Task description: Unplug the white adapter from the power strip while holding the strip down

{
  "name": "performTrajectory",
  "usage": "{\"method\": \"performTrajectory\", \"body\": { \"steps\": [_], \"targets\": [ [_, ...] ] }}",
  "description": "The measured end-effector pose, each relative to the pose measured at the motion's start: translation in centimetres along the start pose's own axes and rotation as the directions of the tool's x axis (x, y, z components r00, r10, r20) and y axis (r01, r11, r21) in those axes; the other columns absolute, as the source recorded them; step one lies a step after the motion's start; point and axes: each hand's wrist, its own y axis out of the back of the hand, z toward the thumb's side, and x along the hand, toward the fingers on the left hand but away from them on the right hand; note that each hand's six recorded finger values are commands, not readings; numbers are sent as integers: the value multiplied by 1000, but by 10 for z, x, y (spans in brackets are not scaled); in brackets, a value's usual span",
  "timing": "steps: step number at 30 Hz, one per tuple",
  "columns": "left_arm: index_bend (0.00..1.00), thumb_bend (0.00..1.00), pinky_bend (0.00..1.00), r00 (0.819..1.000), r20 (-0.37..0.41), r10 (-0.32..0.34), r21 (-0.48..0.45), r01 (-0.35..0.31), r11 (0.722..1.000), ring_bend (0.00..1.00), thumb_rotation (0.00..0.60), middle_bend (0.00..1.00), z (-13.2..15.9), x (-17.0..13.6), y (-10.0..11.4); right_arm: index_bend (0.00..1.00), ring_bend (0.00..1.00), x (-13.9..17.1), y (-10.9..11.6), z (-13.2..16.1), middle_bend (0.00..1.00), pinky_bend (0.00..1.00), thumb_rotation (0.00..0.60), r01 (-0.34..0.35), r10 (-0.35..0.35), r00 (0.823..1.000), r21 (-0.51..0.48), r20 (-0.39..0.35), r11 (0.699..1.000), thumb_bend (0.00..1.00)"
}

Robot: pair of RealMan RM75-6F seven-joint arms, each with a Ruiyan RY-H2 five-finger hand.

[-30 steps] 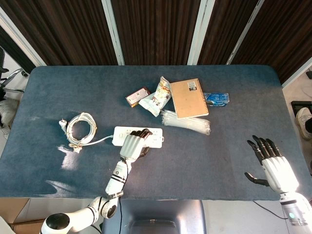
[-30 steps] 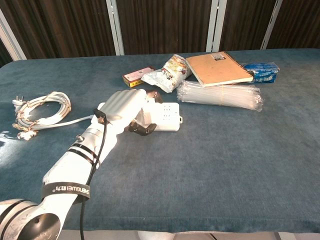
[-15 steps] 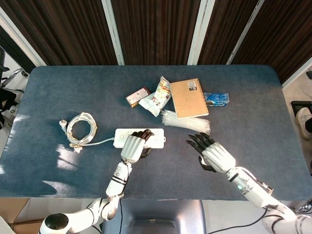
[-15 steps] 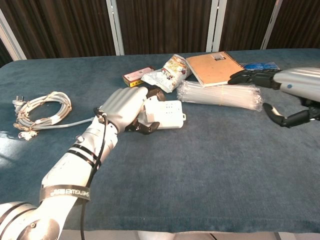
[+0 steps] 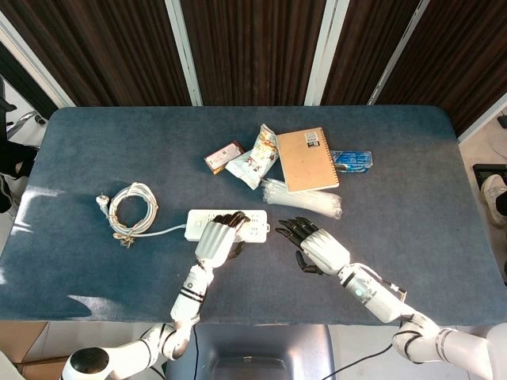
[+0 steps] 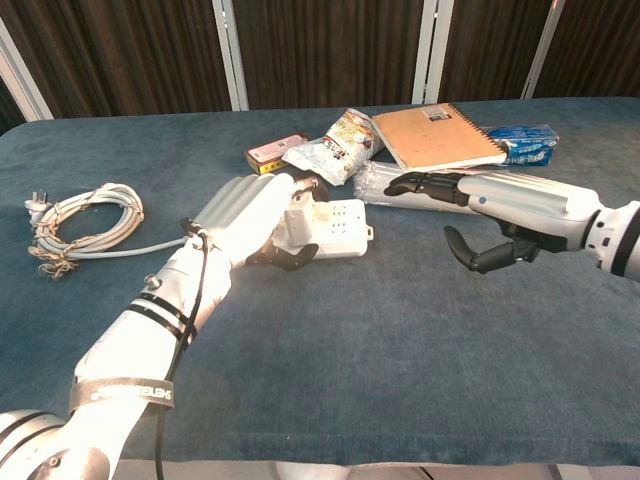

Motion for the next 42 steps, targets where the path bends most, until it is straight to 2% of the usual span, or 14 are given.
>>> {"method": "performTrajectory", "body": {
  "steps": [12,21,32,42],
  "targets": [
    [307,406,394,1000,7,-15,-24,15,1000,330,600,347,1,-4,-2,121,0,-28,-22,11,123,0,600,-73,72,997,-20,-18,997,865],
    [307,406,401,1000,5,-16,-19,16,1000,330,600,350,-2,-5,0,121,0,-36,-45,14,123,0,600,-160,160,987,34,1,986,864],
    [320,409,415,1000,17,-22,-7,22,1000,336,600,372,-4,-9,-1,120,0,-39,-53,21,123,0,600,-199,198,980,50,19,979,865],
    [335,413,426,998,57,20,5,-20,1000,348,600,383,-2,-13,9,107,0,-45,-59,24,123,0,600,-237,235,971,54,45,970,865]
  ]
}}
